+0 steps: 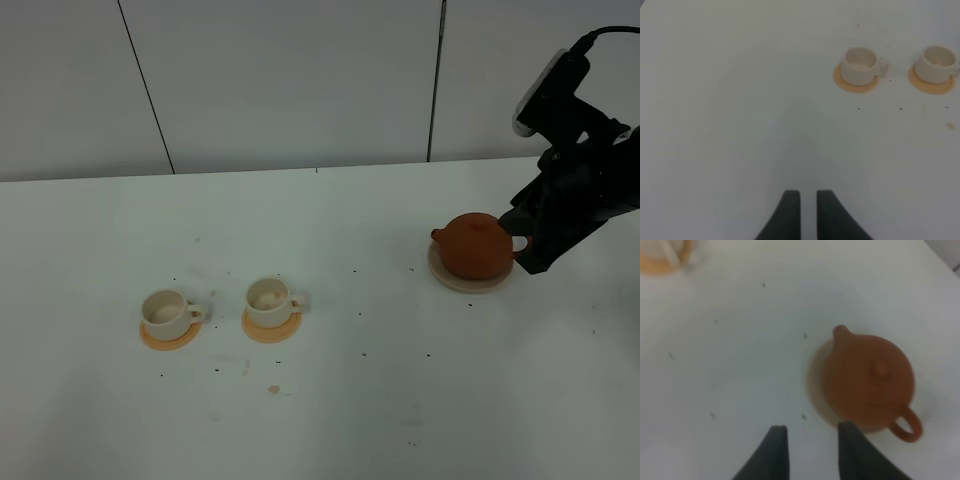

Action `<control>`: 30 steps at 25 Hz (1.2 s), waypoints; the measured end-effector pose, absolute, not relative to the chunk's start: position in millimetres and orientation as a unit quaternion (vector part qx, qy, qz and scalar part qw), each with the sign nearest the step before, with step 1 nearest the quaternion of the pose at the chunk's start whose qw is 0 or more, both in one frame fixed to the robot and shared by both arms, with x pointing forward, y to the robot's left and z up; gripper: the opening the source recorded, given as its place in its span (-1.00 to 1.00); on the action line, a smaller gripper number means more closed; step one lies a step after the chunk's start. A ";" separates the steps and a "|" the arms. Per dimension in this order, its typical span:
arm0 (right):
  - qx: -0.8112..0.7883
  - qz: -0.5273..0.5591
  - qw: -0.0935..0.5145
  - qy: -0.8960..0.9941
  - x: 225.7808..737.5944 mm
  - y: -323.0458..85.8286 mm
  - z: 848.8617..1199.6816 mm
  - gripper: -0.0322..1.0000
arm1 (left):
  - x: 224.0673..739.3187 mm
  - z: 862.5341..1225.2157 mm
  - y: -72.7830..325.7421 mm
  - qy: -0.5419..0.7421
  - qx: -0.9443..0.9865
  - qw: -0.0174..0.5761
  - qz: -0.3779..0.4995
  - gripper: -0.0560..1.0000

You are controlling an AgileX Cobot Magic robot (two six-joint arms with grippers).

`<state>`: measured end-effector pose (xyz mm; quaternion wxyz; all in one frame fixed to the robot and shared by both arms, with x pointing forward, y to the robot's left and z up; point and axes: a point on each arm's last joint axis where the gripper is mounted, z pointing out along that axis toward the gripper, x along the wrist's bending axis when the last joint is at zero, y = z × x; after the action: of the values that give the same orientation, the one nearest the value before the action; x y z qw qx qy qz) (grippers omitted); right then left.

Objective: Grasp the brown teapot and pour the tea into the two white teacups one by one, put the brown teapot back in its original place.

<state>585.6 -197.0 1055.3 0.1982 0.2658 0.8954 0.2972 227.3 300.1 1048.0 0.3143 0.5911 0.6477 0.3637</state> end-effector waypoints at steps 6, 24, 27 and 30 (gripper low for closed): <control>0.388 0.366 0.143 0.834 586.6 -190.7 1060.4 -0.48 | 227.3 1048.0 300.1 0.648 0.591 0.314 0.364 -0.61; 0.263 0.345 0.178 0.883 612.8 -208.1 1021.3 -0.48 | 227.3 1048.0 300.1 0.648 0.591 0.314 0.364 -0.57; 0.218 0.325 0.205 0.897 617.2 -226.3 1018.2 -0.48 | 227.3 1048.0 300.1 0.648 0.591 0.314 0.364 -0.57; 0.207 0.302 0.240 0.899 622.7 -255.7 1018.5 -0.48 | 227.3 1048.0 300.1 0.648 0.591 0.314 0.364 -0.56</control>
<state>622.7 -255.7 1018.5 0.2400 0.2065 0.8991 0.3023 227.3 300.1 1048.0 0.3144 0.5910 0.6478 0.3636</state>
